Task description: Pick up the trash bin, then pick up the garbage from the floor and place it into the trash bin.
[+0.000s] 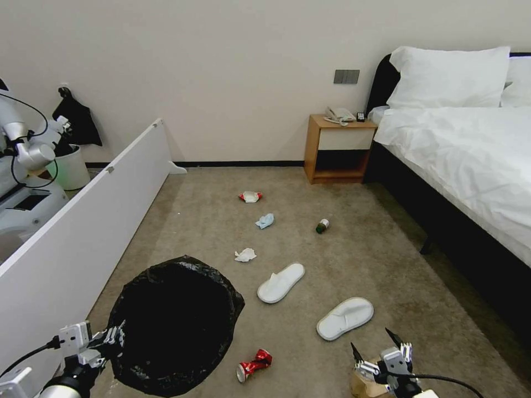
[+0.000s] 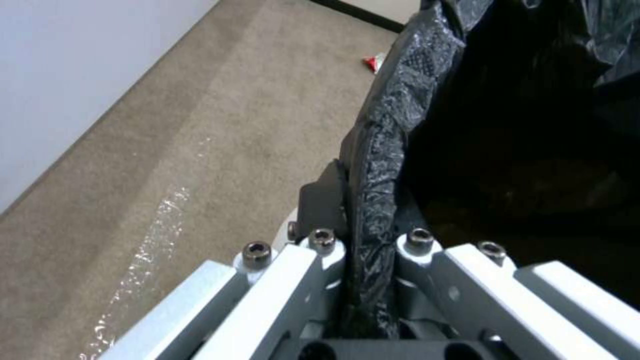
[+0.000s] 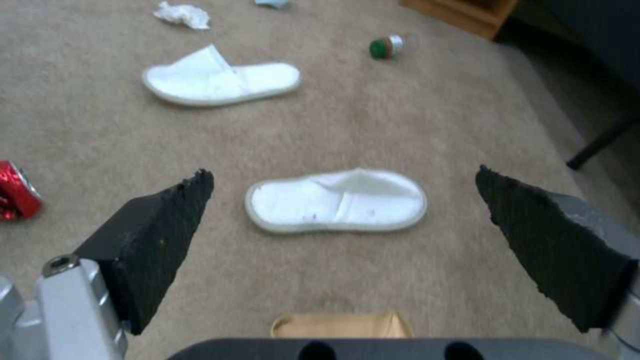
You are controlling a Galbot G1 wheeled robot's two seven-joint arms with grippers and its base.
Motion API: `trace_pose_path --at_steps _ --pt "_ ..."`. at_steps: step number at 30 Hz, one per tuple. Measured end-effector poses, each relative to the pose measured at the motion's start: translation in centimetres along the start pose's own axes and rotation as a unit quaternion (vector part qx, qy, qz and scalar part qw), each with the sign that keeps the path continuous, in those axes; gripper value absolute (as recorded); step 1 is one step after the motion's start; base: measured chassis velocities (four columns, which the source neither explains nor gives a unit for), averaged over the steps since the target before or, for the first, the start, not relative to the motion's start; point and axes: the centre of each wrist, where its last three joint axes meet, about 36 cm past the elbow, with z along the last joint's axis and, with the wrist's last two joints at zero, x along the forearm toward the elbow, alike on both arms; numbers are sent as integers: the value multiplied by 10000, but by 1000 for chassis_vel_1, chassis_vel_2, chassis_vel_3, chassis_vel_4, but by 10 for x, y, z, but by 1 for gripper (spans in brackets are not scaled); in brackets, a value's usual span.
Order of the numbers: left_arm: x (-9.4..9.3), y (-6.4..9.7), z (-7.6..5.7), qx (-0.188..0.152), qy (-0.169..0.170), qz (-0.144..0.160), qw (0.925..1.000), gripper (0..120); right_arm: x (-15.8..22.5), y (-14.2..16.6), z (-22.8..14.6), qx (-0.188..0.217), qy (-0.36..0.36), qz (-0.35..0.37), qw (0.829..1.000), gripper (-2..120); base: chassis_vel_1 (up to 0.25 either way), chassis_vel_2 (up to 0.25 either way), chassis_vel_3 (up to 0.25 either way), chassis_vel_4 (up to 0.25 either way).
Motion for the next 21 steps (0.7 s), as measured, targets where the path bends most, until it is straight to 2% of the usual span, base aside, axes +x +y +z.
trace_pose_path --at_steps 7,9,12,21 --pt "0 -1 -1 -13 -4 1 10000 3 6 12 -4 -292 677 47 9973 100 0 0 0 0" --pt "1 -2 -1 -17 10 2 10000 3 3 17 -11 -479 1191 -69 9917 100 0 0 0 0" --pt "2 -1 0 -19 30 6 10000 3 -2 19 -14 -571 1444 -173 9877 100 0 0 0 0" --pt "4 -2 0 -6 25 12 10000 3 -13 20 -4 -685 1716 -208 9826 100 0 0 0 0"
